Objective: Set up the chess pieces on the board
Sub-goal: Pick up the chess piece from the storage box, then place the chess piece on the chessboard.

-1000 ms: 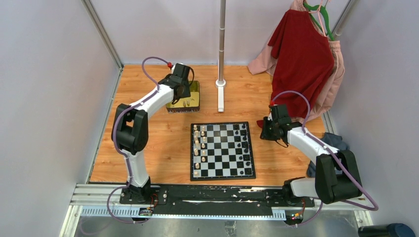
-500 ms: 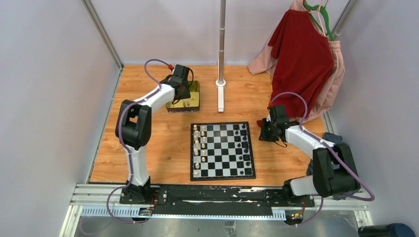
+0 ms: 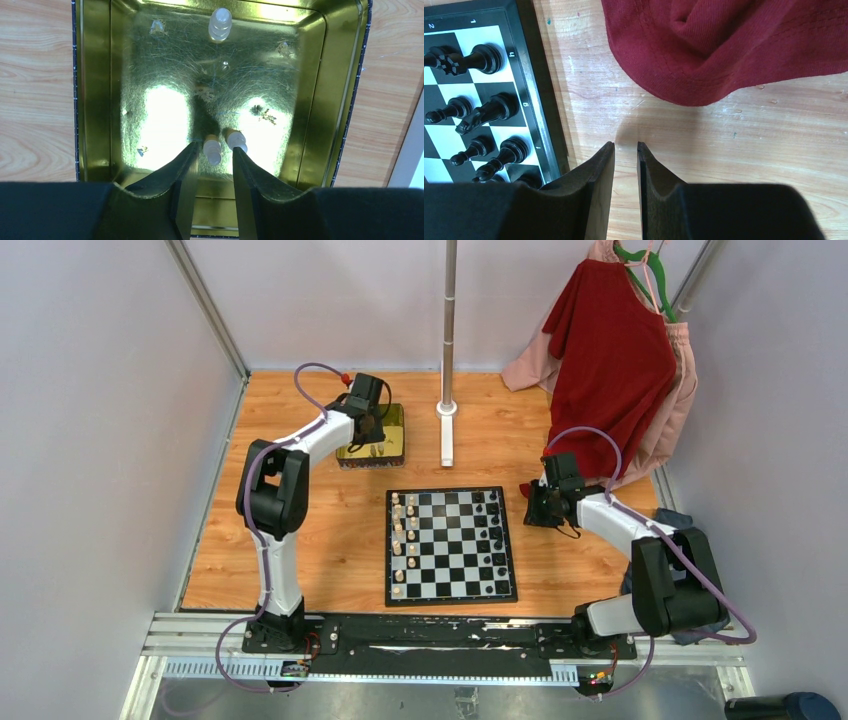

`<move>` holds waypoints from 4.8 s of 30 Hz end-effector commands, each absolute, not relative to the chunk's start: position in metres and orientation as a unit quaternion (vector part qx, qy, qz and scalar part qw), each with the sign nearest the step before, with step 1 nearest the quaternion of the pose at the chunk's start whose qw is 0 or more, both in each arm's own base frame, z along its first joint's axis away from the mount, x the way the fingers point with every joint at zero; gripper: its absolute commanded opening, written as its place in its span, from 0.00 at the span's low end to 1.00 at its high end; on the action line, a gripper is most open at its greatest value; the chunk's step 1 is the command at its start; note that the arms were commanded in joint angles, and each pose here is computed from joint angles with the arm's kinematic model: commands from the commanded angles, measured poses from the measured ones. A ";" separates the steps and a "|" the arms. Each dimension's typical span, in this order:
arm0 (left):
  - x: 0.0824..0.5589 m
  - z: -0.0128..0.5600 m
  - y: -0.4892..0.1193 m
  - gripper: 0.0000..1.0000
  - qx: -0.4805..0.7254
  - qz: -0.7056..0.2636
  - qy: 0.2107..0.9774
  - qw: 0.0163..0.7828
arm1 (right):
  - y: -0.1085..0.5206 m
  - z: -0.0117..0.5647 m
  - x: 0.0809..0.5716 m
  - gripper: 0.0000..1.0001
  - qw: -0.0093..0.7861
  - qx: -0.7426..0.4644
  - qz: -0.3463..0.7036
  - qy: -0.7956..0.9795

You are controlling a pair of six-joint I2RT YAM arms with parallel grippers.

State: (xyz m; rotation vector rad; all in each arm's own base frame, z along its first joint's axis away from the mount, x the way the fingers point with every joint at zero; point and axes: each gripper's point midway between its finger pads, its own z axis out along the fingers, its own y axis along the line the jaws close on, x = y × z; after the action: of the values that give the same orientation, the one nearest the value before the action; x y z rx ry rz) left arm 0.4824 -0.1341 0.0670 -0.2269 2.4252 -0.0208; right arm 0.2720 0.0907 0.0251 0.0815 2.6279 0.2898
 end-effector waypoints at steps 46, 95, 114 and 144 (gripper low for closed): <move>0.485 0.040 -0.126 0.11 -0.077 0.012 0.941 0.329 | 0.089 0.016 0.270 0.28 0.229 0.039 0.105 0.967; 0.180 0.119 -0.210 0.02 0.168 -0.102 0.907 0.372 | 0.069 0.032 0.280 0.28 0.264 0.048 0.067 0.961; 0.112 0.081 -0.284 0.03 0.310 -0.090 0.881 0.345 | 0.068 0.033 0.278 0.28 0.265 0.048 0.066 0.961; 0.128 0.045 -0.267 0.04 0.194 -0.041 0.907 0.371 | 0.071 0.030 0.276 0.28 0.259 0.046 0.073 0.962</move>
State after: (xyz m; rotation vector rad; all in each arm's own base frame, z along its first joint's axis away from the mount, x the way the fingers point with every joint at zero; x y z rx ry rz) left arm 0.1219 -0.2633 0.0404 0.5727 2.3506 -0.1136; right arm 0.2779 0.0755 0.0290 0.1300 2.5996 0.2081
